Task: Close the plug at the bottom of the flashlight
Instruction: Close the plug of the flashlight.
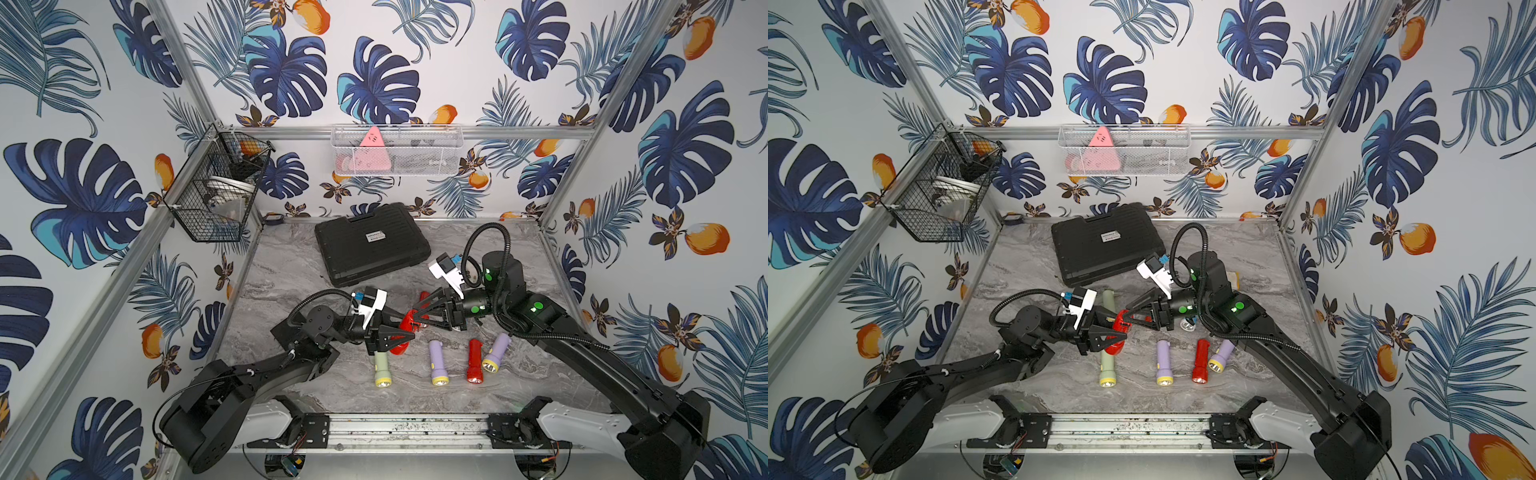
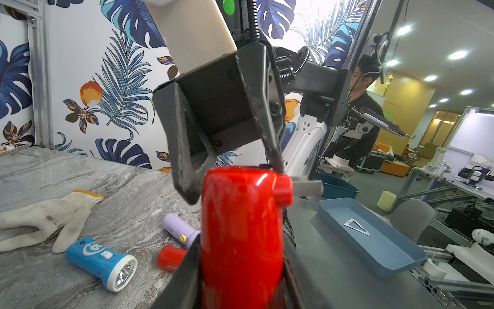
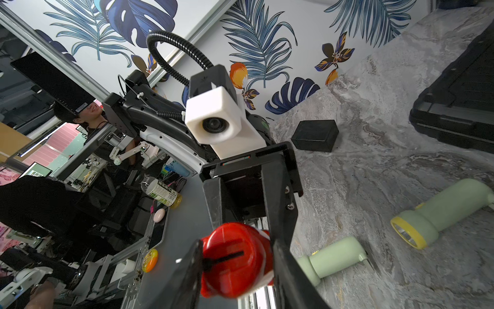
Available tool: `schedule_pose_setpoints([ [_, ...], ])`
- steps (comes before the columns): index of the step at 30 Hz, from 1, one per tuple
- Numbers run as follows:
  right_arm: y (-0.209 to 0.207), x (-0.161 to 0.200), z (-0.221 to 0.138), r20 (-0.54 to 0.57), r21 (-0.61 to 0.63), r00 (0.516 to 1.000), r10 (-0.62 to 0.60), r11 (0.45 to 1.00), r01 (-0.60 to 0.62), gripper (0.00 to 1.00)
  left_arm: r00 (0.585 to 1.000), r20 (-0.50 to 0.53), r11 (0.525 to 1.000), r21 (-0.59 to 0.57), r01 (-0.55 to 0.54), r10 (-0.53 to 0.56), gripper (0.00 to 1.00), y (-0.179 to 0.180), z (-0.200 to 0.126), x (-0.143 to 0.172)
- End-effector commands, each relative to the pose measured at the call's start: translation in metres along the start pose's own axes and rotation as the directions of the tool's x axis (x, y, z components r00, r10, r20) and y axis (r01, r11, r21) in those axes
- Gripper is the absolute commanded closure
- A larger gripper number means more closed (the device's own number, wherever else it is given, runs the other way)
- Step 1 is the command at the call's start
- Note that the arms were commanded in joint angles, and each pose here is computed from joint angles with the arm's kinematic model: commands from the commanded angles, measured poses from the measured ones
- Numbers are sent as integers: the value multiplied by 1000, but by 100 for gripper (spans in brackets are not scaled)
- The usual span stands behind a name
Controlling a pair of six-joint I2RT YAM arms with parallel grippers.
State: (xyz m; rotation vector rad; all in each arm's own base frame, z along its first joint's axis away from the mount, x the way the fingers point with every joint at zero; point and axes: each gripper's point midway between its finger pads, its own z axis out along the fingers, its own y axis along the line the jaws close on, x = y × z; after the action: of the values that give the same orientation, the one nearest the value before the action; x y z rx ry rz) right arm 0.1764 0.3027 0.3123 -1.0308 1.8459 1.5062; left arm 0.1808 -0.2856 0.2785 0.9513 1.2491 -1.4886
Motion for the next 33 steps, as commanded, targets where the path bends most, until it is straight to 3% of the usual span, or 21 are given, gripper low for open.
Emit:
schedule_pose_setpoints([
  [1,-9,9,3,-24,18,999,37,999,-37,61,991,76,994,16,-110,109,100,-10,1,-26],
  [8,-11,17,5,-32,10,998,62,998,-62,74,986,93,990,9,-139,137,100,-13,-1,-35],
  [25,-17,27,10,-68,17,994,86,996,-85,95,981,84,985,-3,-174,174,100,-15,-2,-44],
  [33,-33,12,2,-51,160,998,24,987,-16,96,986,57,988,-10,-154,155,100,-12,-2,-36],
])
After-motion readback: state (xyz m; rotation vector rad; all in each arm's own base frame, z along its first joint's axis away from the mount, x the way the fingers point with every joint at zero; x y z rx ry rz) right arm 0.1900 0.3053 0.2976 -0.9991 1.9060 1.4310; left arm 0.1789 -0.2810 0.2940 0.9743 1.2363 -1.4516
